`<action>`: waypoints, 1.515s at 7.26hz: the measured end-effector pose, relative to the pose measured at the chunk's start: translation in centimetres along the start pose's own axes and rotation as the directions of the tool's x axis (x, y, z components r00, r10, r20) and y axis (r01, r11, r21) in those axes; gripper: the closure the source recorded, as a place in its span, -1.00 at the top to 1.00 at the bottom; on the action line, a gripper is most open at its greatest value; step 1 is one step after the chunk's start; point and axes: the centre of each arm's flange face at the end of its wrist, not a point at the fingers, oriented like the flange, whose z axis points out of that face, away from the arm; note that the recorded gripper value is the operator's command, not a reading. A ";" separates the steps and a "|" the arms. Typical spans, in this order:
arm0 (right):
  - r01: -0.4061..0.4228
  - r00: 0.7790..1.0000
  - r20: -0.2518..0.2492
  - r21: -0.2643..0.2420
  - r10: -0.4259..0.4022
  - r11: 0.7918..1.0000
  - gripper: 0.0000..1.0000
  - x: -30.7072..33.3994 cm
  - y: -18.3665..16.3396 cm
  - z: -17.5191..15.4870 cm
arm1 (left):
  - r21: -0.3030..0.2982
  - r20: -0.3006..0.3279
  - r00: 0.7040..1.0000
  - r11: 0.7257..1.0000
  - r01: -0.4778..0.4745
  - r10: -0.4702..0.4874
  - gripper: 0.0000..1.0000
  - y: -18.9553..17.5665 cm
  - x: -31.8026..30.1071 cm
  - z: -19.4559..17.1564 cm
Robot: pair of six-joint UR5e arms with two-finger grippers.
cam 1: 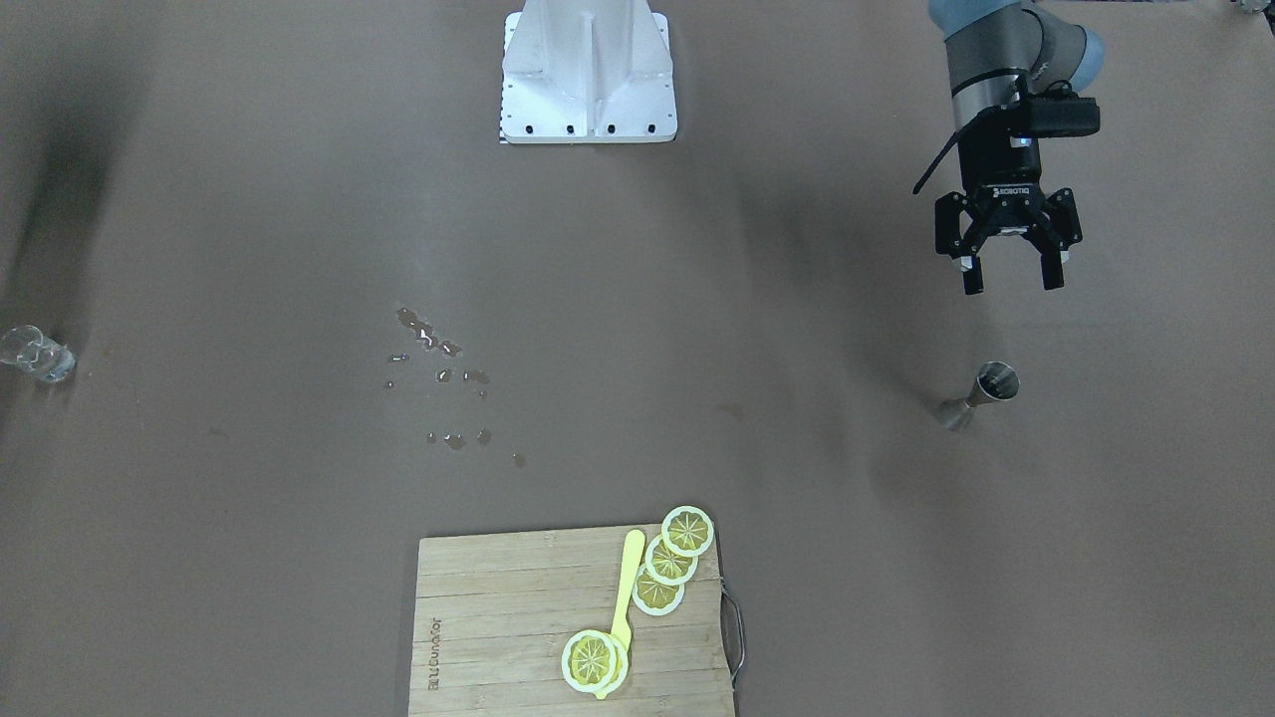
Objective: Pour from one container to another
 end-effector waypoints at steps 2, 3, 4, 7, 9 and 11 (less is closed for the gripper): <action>0.022 1.000 0.000 0.067 -0.022 0.998 1.00 1.9 5.0 2.8 | 0.037 0.020 1.000 0.999 0.000 -0.001 0.94 1.9 -0.7 -0.2; -0.014 1.000 -0.006 0.106 0.015 0.994 1.00 2.2 6.3 3.4 | 0.048 0.036 0.999 0.999 -0.002 0.000 0.94 2.8 -1.3 0.2; -0.042 0.999 -0.008 0.137 0.043 0.990 1.00 2.5 6.7 3.8 | 0.050 0.050 0.999 0.999 -0.009 0.006 0.94 3.6 -1.8 0.8; -0.057 0.998 0.001 0.181 0.058 0.982 1.00 4.2 4.3 4.6 | 0.055 0.066 0.998 0.998 -0.018 0.015 0.94 5.6 -0.6 2.7; -0.083 0.996 0.002 0.228 0.084 0.970 1.00 3.3 2.6 5.1 | 0.062 0.075 0.997 0.998 -0.018 0.013 0.94 6.0 1.3 3.8; -0.071 0.997 -0.009 0.250 0.076 0.966 1.00 2.0 1.6 6.7 | 0.085 0.099 0.995 0.996 -0.018 0.010 0.94 6.4 2.5 6.2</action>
